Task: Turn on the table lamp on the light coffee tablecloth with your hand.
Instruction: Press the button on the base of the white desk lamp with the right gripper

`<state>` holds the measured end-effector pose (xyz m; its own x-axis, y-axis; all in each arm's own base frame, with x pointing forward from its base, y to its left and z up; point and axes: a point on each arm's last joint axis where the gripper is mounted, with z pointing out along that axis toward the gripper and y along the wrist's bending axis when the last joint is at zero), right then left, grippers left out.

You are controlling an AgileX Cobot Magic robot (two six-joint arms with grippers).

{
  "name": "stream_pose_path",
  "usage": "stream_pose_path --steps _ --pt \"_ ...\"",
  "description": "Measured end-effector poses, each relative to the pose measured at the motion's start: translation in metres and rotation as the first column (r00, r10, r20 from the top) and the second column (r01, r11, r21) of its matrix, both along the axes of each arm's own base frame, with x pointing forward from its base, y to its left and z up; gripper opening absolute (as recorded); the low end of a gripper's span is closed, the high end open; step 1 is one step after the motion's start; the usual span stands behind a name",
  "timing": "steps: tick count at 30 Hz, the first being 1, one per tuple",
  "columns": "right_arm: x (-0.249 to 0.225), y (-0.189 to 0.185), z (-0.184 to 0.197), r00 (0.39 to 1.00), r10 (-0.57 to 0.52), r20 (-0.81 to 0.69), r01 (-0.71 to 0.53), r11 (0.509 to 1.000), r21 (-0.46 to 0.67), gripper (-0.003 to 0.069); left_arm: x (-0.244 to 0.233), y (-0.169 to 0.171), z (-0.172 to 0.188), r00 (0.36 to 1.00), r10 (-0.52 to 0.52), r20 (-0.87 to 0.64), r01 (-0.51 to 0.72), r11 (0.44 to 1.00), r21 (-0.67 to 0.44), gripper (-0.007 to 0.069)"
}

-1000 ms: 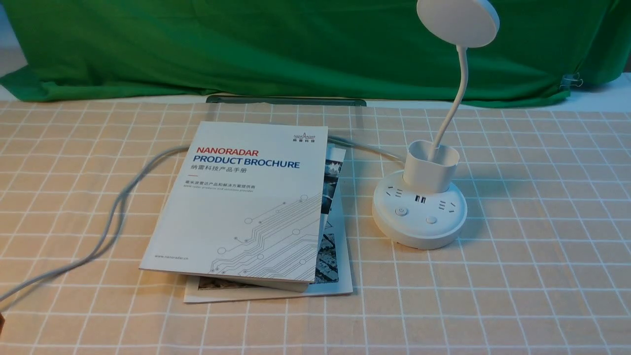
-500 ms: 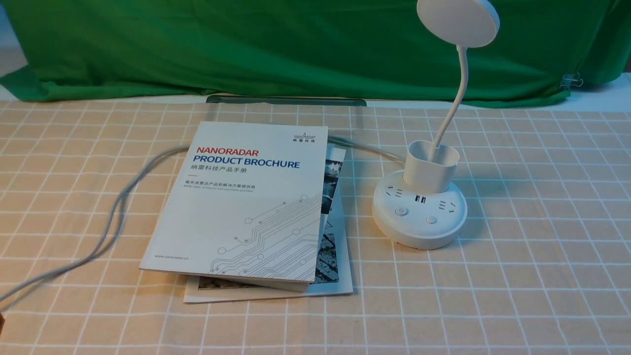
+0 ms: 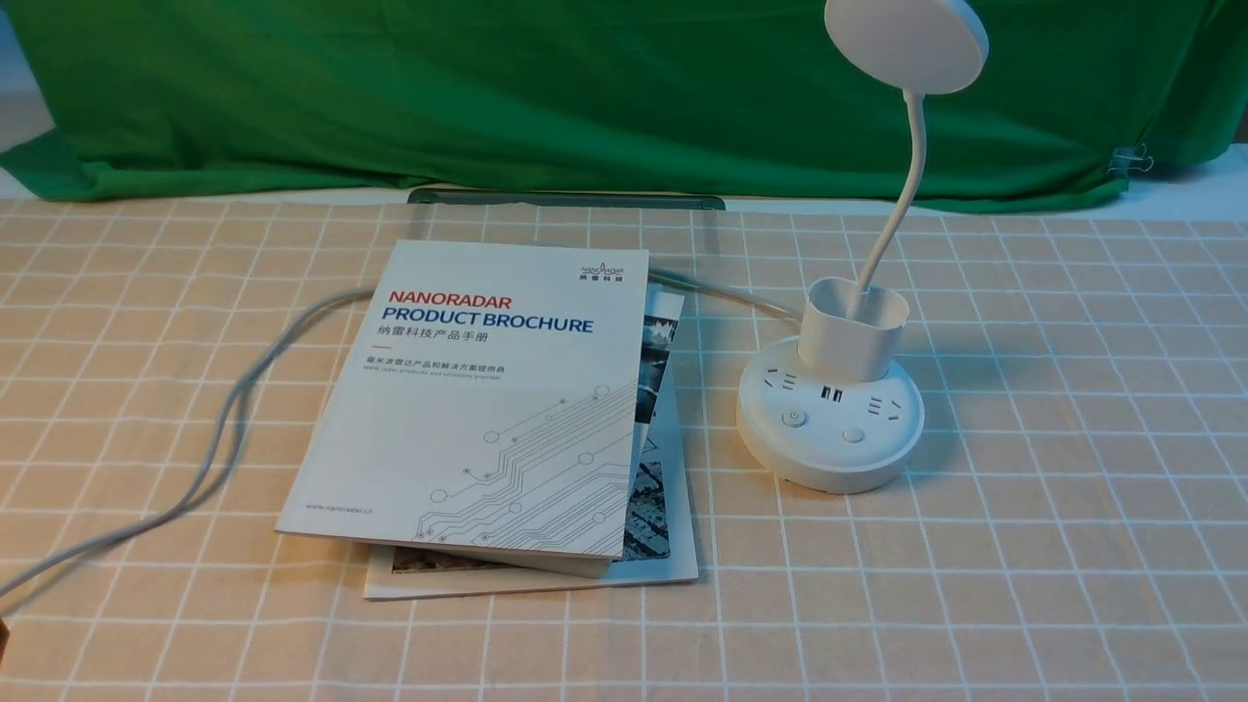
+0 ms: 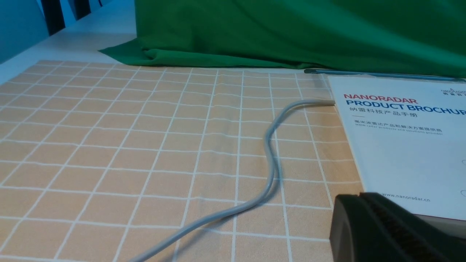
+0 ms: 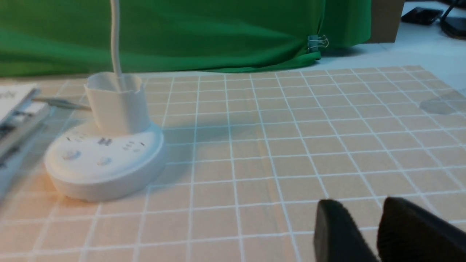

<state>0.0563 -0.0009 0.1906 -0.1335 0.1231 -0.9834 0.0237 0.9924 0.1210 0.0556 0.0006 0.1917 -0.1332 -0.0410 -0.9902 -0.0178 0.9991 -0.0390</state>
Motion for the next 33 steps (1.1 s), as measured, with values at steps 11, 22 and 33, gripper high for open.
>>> stream_pose_path --steps 11,22,33 --pt "0.001 0.004 0.008 0.997 -0.073 0.024 0.017 0.518 0.855 0.0239 0.000 0.000 0.000 1.000 0.000 0.000 0.000 1.000 0.000 0.0021" --pt "0.000 0.005 0.017 0.996 -0.028 0.086 -0.029 0.801 0.598 0.0216 0.000 0.000 0.000 1.000 0.000 0.000 0.000 1.000 0.000 0.0021" --pt "0.034 0.027 0.197 0.937 0.326 -0.122 -0.347 0.901 -0.261 0.0029 0.000 0.000 0.000 1.000 0.000 0.000 0.000 1.000 0.000 0.0021"
